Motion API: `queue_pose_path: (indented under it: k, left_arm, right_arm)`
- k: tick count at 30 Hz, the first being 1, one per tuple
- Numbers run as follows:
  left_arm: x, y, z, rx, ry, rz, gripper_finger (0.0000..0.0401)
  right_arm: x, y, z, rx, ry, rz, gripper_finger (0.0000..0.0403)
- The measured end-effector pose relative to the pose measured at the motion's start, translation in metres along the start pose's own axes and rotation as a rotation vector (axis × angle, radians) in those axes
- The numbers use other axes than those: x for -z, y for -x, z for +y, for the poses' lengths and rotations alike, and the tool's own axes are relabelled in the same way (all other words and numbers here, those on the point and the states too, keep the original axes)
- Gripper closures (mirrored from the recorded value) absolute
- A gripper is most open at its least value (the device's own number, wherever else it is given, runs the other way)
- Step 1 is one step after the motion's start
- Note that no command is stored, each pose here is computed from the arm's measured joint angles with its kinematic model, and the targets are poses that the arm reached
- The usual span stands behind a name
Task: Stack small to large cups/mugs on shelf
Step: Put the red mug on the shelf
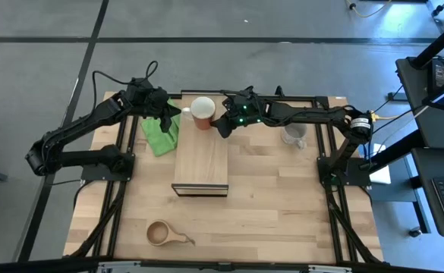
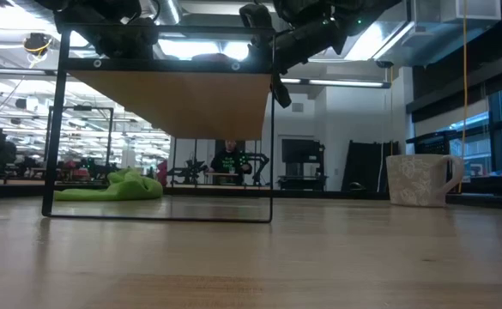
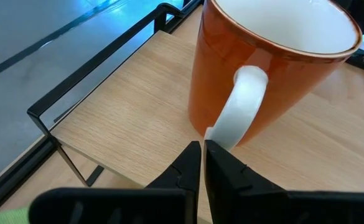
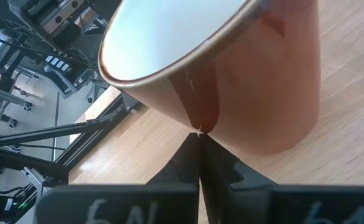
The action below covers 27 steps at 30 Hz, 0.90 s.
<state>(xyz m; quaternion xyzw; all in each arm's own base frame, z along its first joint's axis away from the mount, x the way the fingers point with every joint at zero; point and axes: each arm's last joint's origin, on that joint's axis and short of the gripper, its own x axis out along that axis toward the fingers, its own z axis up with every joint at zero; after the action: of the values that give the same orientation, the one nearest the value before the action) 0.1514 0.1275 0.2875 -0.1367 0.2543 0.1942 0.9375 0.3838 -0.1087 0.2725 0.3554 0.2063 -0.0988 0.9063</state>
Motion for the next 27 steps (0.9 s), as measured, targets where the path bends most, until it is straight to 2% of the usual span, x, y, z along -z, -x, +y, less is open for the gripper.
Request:
queue_pose_path:
  k: [27]
  left_arm:
    - [-0.001,-0.01,0.003,0.023,-0.018,0.005,0.0387]
  right_arm:
    - [-0.008,0.004,-0.011,0.022,-0.006,-0.017,0.0399]
